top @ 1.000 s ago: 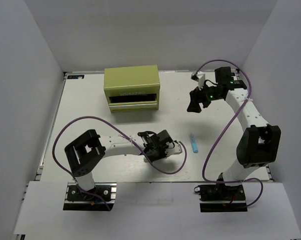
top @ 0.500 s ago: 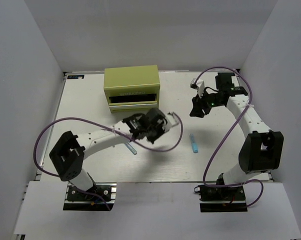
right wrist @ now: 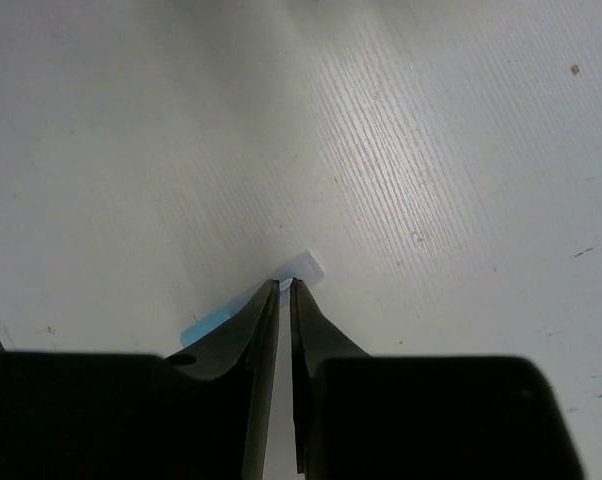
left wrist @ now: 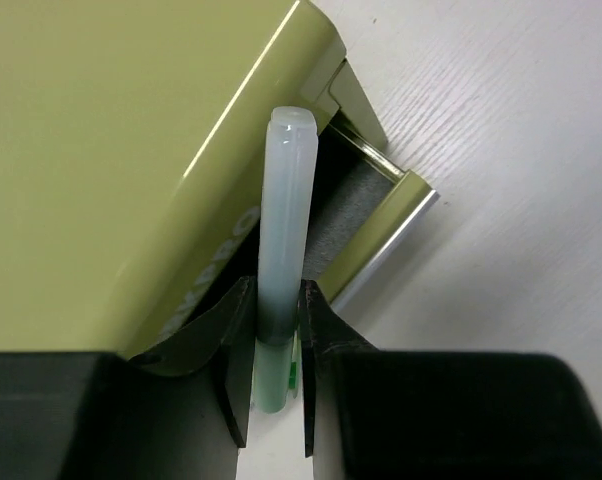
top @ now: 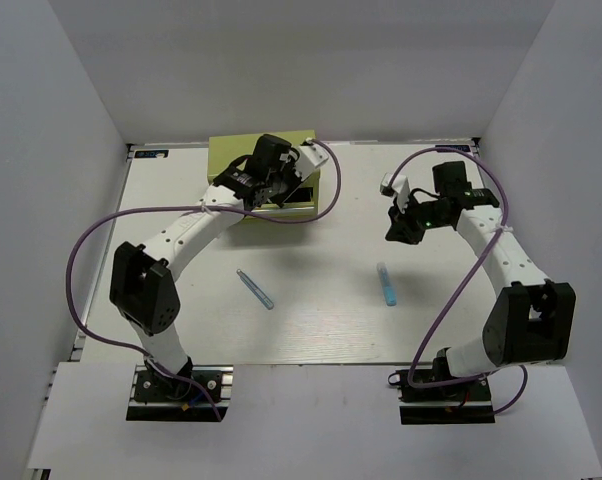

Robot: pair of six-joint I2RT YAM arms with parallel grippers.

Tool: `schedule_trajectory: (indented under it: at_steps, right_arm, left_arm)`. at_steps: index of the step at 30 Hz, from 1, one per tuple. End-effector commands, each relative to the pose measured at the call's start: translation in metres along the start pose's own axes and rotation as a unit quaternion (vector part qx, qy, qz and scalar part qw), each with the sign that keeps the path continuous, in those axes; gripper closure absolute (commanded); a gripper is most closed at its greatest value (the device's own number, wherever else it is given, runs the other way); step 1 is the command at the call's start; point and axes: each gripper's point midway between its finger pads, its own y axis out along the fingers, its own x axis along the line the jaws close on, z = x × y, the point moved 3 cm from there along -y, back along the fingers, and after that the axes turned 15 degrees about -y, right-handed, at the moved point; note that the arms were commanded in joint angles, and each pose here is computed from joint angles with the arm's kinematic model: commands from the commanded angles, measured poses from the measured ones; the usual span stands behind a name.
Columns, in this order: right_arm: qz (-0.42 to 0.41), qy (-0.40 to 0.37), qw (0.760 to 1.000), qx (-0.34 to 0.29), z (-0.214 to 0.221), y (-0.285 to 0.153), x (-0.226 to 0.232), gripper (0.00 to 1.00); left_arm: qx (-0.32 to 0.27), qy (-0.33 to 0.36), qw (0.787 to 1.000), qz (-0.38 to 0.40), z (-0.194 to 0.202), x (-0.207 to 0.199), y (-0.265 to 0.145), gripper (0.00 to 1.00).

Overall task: Sort the stationery into containers
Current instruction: Place the pen in the drawer, then pick up the pen from the center of the board.

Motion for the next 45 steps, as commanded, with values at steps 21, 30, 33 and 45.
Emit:
schedule_trajectory:
  at_steps: [21,30,33,45]
  right_arm:
    - [0.009,-0.033,0.999,0.0,0.002,-0.002,0.004,0.58]
    - [0.017,-0.02,1.0,0.006,0.006,0.001,0.007,0.47]
    - [0.016,-0.016,1.0,0.009,0.007,0.003,0.007,0.46]
    - [0.048,0.031,0.996,0.073,0.029,0.011,0.009,0.1]
  left_arm:
    - [-0.034,0.201,0.976,-0.078,0.0,0.043,-0.002,0.97]
    - [-0.036,0.195,0.976,-0.09,0.012,0.045,-0.002,0.69]
    - [-0.04,0.193,0.975,-0.105,0.011,0.048,-0.002,0.6]
    - [-0.111,0.164,0.967,-0.16,-0.024,0.057,-0.037,0.16]
